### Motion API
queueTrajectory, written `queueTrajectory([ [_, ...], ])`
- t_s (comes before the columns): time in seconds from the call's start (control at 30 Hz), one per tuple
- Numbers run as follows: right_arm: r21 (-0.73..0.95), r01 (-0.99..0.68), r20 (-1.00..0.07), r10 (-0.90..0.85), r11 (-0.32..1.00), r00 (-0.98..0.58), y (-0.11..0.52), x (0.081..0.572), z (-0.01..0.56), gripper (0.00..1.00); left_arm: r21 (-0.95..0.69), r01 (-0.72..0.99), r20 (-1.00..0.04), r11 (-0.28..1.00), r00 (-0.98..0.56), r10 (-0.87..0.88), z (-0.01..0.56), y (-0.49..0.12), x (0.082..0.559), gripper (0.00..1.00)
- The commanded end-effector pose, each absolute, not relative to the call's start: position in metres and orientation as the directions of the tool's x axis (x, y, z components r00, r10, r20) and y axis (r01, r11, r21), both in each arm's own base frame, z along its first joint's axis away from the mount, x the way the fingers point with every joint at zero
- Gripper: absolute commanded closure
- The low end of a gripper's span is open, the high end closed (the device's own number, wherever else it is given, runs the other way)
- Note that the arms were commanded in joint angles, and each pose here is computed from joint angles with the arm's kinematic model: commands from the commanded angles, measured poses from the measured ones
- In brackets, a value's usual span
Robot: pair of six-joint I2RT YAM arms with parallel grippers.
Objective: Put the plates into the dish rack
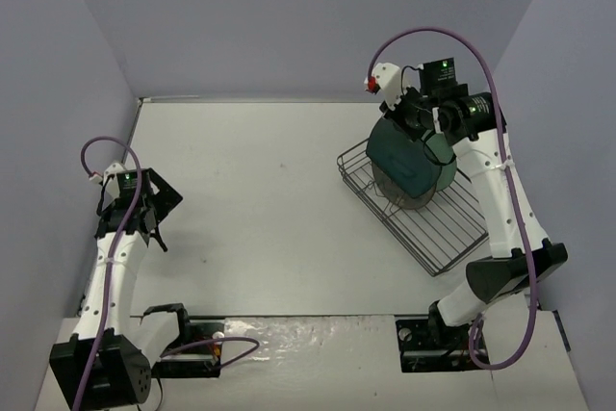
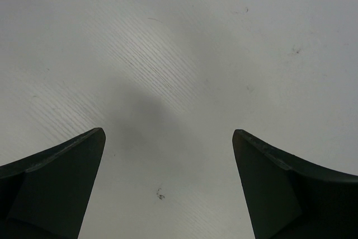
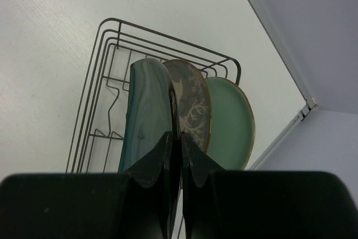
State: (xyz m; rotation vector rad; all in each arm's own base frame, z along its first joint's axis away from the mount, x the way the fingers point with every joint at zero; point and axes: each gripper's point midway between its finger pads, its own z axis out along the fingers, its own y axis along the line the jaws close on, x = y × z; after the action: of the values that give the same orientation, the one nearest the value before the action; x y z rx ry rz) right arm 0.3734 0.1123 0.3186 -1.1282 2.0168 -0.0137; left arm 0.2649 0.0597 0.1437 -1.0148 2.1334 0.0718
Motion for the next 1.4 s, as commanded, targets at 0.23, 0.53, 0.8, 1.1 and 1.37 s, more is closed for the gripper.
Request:
queueTrajectory([
  [0.23, -0.397, -0.720, -0.636, -0.736, 0.569, -0.231, 0.121, 0.390, 0.305, 1.00, -0.233, -0.676, -0.690, 0.699, -0.392, -0.608, 0.161, 0.069, 0.286, 0.03],
  [0.53, -0.384, -0.719, -0.627, -0.735, 0.580, -0.258, 0.124, 0.403, 0.282, 1.00, -0.227, -0.674, -0.697, 0.703, -0.393, -0.601, 0.161, 0.070, 0.286, 0.03],
  [0.8, -0.348, -0.747, -0.610, -0.742, 0.567, -0.279, 0.128, 0.413, 0.254, 1.00, -0.206, -0.679, -0.690, 0.705, -0.410, -0.596, 0.157, 0.072, 0.287, 0.03],
  [1.1, -0.387, -0.668, -0.628, -0.712, 0.636, -0.315, 0.115, 0.425, 0.270, 1.00, -0.201, -0.677, -0.688, 0.707, -0.416, -0.595, 0.154, 0.072, 0.288, 0.03],
  [1.37, -0.462, -0.619, -0.645, -0.720, 0.635, -0.258, 0.097, 0.400, 0.324, 1.00, -0.196, -0.669, -0.685, 0.717, -0.430, -0.589, 0.152, 0.072, 0.293, 0.03],
])
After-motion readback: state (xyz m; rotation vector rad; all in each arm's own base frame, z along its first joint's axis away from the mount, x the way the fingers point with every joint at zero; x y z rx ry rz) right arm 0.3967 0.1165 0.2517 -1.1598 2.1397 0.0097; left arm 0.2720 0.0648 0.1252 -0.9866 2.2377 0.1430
